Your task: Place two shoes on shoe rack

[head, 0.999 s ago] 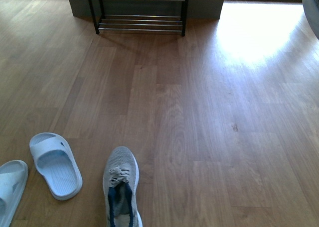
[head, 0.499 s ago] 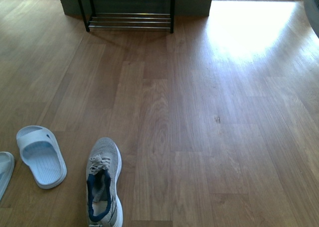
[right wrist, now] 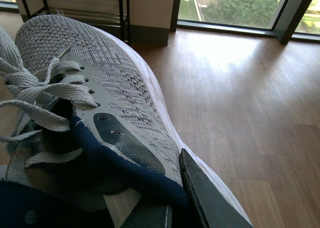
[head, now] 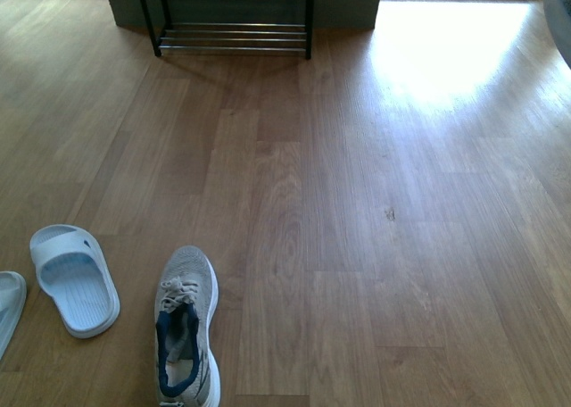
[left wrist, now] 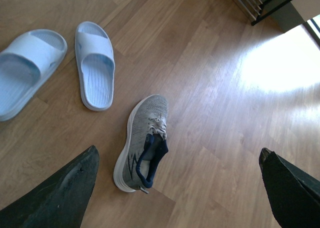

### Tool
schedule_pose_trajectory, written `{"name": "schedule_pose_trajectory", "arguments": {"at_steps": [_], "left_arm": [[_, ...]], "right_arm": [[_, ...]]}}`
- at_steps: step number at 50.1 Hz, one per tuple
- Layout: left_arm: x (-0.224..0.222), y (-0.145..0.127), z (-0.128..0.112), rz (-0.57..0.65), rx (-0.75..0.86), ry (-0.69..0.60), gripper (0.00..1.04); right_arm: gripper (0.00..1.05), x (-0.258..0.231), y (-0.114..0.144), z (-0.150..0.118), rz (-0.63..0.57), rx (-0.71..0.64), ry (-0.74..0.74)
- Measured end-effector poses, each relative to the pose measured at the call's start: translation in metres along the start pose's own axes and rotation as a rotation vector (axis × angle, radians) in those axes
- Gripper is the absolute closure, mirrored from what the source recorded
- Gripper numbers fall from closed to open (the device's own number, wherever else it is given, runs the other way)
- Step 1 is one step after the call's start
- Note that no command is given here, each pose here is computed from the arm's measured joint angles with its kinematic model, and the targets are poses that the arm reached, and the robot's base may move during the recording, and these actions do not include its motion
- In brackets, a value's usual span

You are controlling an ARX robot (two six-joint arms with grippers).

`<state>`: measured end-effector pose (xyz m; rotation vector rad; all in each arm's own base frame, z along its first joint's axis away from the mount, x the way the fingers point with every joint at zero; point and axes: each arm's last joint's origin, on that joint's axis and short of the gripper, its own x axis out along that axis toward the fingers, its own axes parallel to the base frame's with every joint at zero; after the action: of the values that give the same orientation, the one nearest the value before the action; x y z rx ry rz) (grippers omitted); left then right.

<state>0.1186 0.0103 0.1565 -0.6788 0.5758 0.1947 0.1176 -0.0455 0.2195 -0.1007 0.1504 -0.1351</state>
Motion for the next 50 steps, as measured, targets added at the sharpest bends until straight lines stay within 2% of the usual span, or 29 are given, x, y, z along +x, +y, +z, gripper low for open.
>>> {"name": "schedule_pose_trajectory", "arguments": {"at_steps": [11,35,45,50], "left_arm": [[0.037,-0.007,0.009,0.062,0.0,0.103,0.09],[0.118,0.005,0.018,0.286,0.113,0.329,0.09],[0.175,0.009,0.031,0.298,0.234,0.434,0.09],[0.208,0.01,0.021,0.281,0.348,0.519,0.09]], "right_arm": [[1.03,0.0,0.0,0.0,0.0,0.0,0.0],[1.03,0.0,0.0,0.0,0.0,0.0,0.0],[1.03,0.0,0.0,0.0,0.0,0.0,0.0],[1.03,0.0,0.0,0.0,0.0,0.0,0.0]]}}
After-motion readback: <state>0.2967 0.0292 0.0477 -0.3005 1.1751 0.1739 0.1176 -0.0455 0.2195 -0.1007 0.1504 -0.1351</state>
